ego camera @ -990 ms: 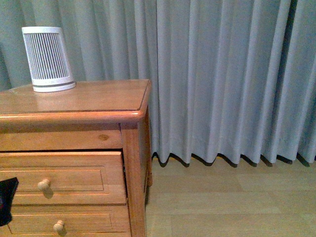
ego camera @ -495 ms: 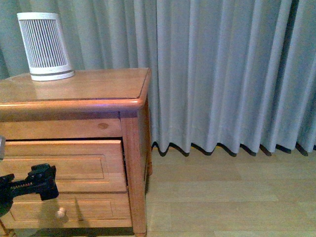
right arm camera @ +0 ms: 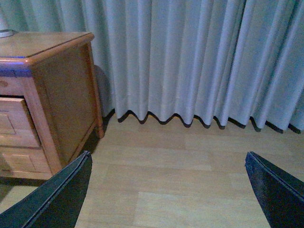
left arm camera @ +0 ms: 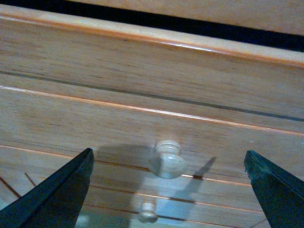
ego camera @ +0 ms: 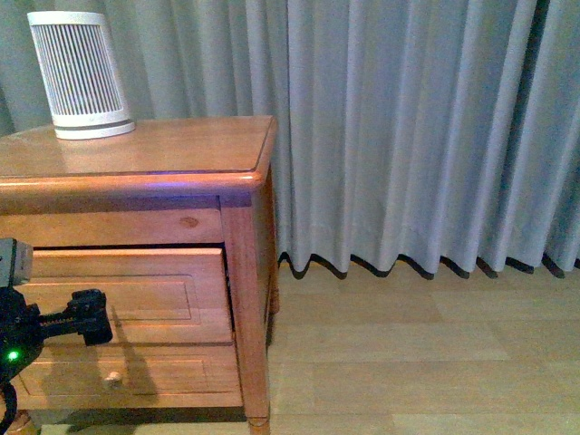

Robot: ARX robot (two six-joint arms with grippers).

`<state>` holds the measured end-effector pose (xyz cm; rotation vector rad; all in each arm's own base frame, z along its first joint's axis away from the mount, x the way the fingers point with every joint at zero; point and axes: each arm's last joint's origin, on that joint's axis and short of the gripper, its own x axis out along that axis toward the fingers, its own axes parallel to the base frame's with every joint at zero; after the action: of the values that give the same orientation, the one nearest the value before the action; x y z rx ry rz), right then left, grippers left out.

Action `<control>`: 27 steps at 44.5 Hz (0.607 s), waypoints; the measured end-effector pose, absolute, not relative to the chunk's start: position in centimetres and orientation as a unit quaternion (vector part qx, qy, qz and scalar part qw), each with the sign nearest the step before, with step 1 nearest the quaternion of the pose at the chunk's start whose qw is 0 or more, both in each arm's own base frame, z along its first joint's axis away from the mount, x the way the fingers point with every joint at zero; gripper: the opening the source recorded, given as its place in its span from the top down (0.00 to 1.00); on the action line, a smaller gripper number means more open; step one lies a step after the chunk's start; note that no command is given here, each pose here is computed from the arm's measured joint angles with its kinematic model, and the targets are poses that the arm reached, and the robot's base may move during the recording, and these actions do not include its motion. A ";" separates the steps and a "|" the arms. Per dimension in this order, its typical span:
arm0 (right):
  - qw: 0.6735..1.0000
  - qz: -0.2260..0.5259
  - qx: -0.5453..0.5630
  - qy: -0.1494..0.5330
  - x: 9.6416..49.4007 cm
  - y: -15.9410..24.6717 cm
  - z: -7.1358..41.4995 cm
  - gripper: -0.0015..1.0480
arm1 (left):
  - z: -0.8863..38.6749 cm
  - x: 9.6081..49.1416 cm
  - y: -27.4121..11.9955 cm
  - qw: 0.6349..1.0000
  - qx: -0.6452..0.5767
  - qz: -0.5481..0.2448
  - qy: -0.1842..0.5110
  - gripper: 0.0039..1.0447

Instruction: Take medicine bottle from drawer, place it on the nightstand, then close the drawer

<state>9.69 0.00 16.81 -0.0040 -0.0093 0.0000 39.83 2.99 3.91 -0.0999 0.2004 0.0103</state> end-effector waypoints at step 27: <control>1.000 0.000 -0.002 -0.005 9.7 0.0 16.8 0.07 | 2.6 41.2 2.9 0.992 -0.048 -0.009 0.118 0.19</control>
<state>9.69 0.00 16.81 -0.0036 -0.0093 0.0000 41.23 2.92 2.59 -0.0970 0.2370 -0.0180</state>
